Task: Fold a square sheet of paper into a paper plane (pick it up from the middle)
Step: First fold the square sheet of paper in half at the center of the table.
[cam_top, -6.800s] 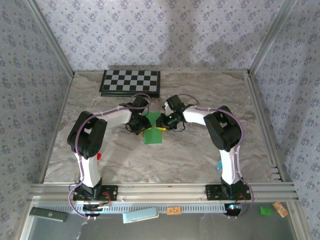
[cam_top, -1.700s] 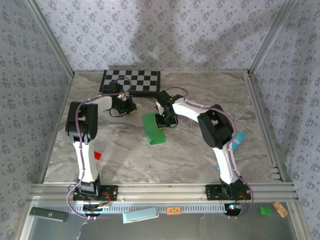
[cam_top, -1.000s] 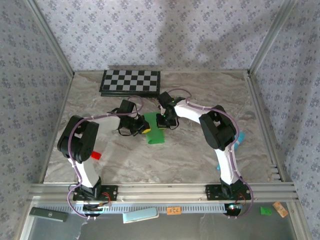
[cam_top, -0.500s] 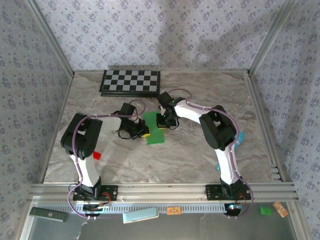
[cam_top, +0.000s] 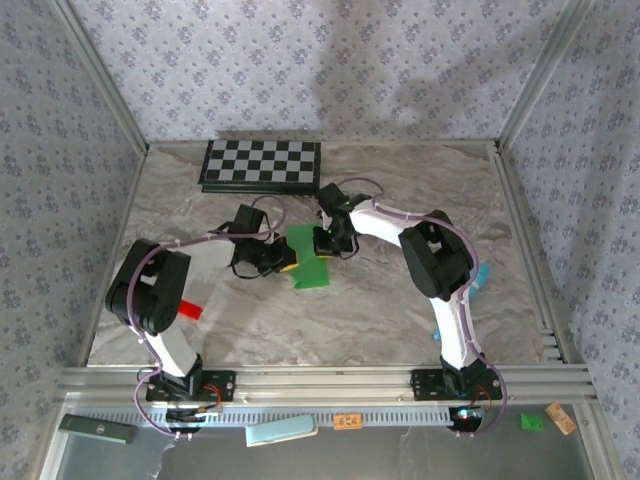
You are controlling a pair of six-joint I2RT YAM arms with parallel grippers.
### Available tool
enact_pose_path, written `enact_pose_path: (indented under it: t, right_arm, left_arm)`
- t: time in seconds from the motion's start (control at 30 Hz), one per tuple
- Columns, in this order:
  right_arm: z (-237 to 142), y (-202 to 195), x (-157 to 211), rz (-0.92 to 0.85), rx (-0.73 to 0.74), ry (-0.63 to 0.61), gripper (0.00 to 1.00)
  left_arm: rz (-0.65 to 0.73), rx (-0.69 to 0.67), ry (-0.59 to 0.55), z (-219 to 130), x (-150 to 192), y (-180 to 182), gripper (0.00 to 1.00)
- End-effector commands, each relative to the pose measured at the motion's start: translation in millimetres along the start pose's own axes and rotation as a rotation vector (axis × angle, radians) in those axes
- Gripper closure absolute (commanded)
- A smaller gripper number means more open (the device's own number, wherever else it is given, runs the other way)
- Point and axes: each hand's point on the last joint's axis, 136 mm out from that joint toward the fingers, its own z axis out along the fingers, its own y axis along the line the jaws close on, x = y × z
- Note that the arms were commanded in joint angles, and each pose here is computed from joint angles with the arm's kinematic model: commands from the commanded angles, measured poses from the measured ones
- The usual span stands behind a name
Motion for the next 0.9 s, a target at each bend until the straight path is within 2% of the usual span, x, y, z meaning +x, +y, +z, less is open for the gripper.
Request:
enact_pose_path:
  t: [0.0, 0.13, 0.4, 0.6, 0.73, 0.87]
  right_arm:
    - [48, -120, 89, 0.122, 0.41, 0.304, 0.93]
    - [48, -121, 91, 0.123, 0.41, 0.309, 0.93]
    - [51, -124, 91, 0.125, 0.414, 0.314, 0.93]
    - [50, -128, 93, 0.13, 0.424, 0.318, 0.93]
    - [50, -128, 90, 0.127, 0.425, 0.311, 0.93]
    - [49, -128, 89, 0.125, 0.427, 0.308, 0.93]
  left_arm:
    - [-0.015, 0.004, 0.01, 15, -7, -6, 0.95]
    - [-0.018, -0.012, 0.062, 23, 8, 2, 0.95]
    - [-0.046, -0.127, 0.134, 24, 45, 50, 0.96]
    - [-0.052, -0.212, 0.184, 9, 79, 80, 0.97]
    - [-0.013, -0.177, 0.138, -8, 72, 58, 0.96]
    - [0.012, -0.041, -0.002, -18, 36, 7, 0.96]
